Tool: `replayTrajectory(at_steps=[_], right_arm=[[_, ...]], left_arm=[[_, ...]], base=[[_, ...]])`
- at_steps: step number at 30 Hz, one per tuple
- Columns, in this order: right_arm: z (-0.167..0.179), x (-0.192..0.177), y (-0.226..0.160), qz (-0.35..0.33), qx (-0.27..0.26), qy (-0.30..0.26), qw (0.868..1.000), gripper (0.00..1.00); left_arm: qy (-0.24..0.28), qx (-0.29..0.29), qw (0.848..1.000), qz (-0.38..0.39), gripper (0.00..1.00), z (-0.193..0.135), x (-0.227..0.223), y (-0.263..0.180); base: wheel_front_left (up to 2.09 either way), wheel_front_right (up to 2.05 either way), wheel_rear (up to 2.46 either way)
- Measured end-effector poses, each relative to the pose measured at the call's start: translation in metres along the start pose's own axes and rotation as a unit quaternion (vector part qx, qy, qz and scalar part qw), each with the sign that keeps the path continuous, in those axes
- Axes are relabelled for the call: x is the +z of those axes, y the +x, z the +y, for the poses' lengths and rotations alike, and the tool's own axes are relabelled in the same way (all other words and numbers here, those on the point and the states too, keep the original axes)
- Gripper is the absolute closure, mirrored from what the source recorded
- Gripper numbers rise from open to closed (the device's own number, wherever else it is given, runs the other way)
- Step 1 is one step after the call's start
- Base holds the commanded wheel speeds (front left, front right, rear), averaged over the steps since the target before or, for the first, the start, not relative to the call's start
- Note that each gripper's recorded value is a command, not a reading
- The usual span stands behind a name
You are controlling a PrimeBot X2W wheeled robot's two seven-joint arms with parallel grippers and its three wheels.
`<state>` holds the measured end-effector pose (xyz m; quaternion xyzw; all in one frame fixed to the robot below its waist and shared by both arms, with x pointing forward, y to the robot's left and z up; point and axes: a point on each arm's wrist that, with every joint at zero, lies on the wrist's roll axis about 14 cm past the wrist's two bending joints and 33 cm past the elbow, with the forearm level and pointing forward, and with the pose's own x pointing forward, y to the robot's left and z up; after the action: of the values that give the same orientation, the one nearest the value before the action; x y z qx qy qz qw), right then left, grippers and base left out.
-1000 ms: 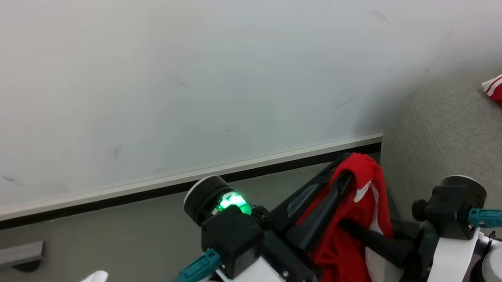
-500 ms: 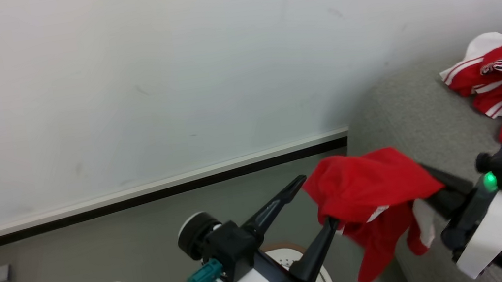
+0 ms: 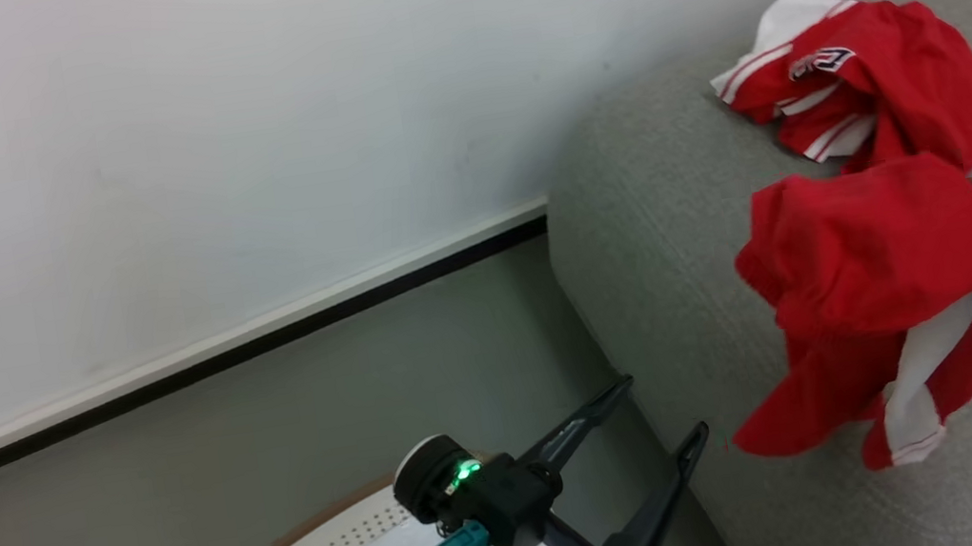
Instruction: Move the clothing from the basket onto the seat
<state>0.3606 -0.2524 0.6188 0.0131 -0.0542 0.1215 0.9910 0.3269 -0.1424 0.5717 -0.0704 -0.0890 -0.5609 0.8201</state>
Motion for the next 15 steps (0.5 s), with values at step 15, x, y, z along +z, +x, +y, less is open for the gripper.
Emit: replayTrajectory(at_steps=[15], right_arm=[[-0.049, -0.011, 0.008, 0.009, -0.091, -0.015, 0.996, 1.00]], left_arm=[[-0.032, -0.028, 0.999, 0.002, 0.00, 0.011, -0.031, 0.023]], base=[[0.00, 0.00, 0.00]])
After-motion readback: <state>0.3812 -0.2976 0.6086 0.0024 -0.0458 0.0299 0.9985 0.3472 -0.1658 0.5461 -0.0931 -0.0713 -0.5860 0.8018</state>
